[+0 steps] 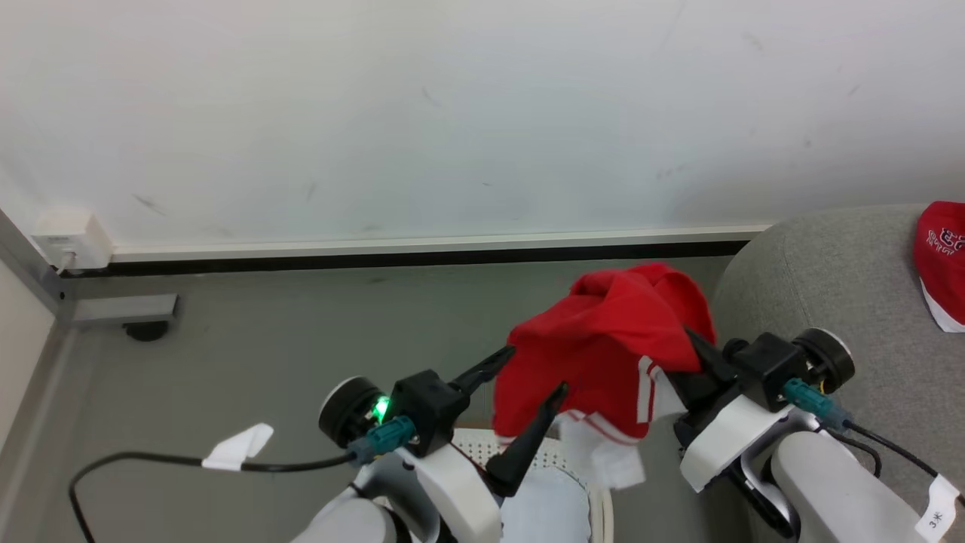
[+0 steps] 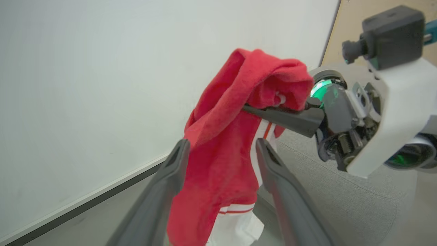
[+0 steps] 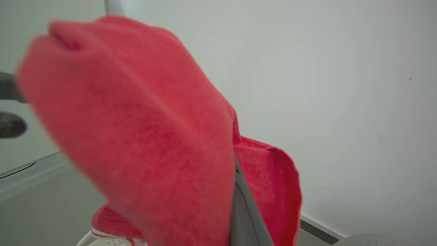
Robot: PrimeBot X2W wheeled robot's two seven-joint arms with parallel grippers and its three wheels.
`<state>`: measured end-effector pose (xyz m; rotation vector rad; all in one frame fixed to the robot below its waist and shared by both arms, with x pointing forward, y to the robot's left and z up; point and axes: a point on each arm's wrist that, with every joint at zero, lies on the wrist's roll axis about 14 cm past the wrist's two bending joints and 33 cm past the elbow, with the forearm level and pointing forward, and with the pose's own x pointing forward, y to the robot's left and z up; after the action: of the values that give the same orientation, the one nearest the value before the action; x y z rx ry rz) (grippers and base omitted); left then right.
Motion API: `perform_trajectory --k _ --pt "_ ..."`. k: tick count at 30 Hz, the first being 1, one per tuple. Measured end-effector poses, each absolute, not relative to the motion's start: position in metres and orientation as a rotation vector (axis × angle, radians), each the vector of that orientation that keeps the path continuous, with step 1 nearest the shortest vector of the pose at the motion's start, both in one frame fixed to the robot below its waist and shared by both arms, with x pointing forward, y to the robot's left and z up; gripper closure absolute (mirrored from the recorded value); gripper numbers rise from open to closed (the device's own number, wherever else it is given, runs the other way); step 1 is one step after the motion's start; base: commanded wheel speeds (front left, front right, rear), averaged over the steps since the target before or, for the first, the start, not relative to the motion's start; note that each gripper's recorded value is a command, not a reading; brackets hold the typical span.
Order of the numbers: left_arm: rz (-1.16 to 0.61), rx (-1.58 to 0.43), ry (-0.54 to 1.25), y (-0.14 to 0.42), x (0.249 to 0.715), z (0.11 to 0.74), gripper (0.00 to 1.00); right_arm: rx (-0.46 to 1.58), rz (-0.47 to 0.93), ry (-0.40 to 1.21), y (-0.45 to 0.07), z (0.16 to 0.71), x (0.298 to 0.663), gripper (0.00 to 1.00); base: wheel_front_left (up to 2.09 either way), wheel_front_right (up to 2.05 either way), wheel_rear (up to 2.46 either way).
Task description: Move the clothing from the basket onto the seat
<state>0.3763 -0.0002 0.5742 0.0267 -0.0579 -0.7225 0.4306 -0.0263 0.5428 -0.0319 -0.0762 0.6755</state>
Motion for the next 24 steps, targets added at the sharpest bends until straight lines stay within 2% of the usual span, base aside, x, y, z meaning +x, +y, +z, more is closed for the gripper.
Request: perform_trajectory --k 11,24 --pt "-0.784 -0.036 -0.016 -0.032 0.374 0.535 0.0 -0.023 0.484 -0.156 -0.1 0.567 0.446 1.0 0.0 0.0 0.0" --pt "-1.047 -0.062 -0.036 -0.115 0.368 0.525 0.0 -0.041 0.207 -0.176 -0.206 0.573 0.418 1.0 0.0 0.0 0.0"
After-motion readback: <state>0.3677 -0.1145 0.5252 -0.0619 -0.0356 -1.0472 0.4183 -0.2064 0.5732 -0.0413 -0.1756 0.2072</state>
